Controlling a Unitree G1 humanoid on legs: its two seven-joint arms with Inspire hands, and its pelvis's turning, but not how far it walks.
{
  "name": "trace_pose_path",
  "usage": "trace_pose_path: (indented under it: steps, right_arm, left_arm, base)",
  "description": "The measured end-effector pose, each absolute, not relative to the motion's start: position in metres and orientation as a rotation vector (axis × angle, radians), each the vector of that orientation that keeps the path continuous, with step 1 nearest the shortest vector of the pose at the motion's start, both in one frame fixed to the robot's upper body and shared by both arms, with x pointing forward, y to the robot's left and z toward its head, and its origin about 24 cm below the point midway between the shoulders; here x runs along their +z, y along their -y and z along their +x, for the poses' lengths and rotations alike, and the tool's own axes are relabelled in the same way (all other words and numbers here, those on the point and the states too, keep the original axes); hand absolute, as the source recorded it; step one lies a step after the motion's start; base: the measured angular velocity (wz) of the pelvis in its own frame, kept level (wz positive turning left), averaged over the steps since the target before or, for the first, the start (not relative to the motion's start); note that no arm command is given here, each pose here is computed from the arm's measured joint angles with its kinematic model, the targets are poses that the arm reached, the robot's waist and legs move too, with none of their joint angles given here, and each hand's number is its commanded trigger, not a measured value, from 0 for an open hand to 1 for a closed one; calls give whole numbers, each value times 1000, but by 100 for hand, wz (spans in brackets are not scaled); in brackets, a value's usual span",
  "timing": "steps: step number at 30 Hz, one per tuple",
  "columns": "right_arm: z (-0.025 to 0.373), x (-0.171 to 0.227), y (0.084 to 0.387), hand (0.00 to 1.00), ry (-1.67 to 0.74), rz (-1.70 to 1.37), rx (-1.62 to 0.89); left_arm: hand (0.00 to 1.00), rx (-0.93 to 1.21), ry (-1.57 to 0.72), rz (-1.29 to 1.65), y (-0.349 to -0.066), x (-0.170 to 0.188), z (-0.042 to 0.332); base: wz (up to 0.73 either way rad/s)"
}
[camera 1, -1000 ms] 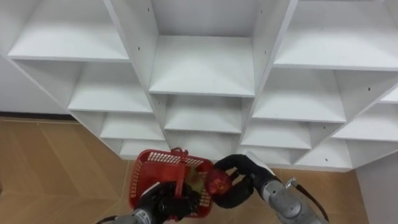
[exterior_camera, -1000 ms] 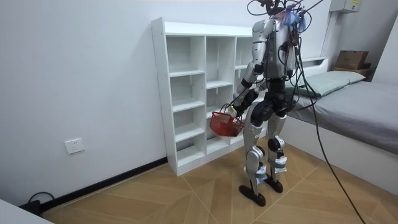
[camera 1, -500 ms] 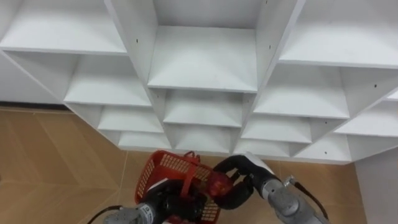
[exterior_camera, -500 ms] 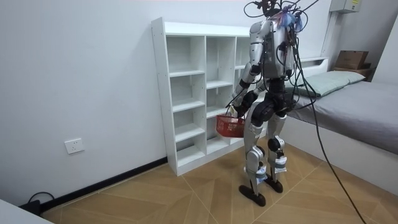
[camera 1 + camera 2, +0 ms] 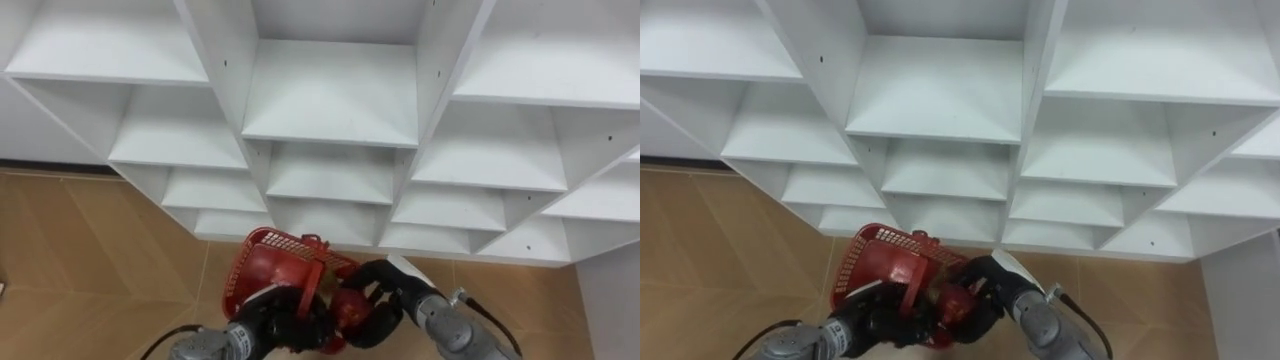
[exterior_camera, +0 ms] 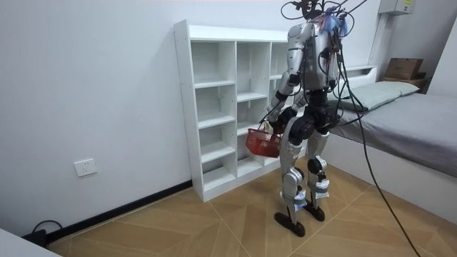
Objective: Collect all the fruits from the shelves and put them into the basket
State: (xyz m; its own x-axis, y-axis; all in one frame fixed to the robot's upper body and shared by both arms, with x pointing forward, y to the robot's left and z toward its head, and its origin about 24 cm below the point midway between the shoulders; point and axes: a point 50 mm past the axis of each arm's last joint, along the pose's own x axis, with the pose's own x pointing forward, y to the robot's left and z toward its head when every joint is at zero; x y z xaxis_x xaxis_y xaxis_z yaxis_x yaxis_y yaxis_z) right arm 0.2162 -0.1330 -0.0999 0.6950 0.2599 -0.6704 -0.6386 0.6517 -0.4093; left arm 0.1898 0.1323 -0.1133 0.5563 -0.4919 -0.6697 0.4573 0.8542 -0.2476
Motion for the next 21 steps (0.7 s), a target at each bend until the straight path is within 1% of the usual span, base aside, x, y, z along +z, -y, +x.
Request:
trace_pose_path:
  steps: [21]
  right_arm:
    - [220,-100,130,0,-618,-697,585]
  left_arm:
    - [100,-585,-833,-37,-129,-117,185]
  base:
    - [0]
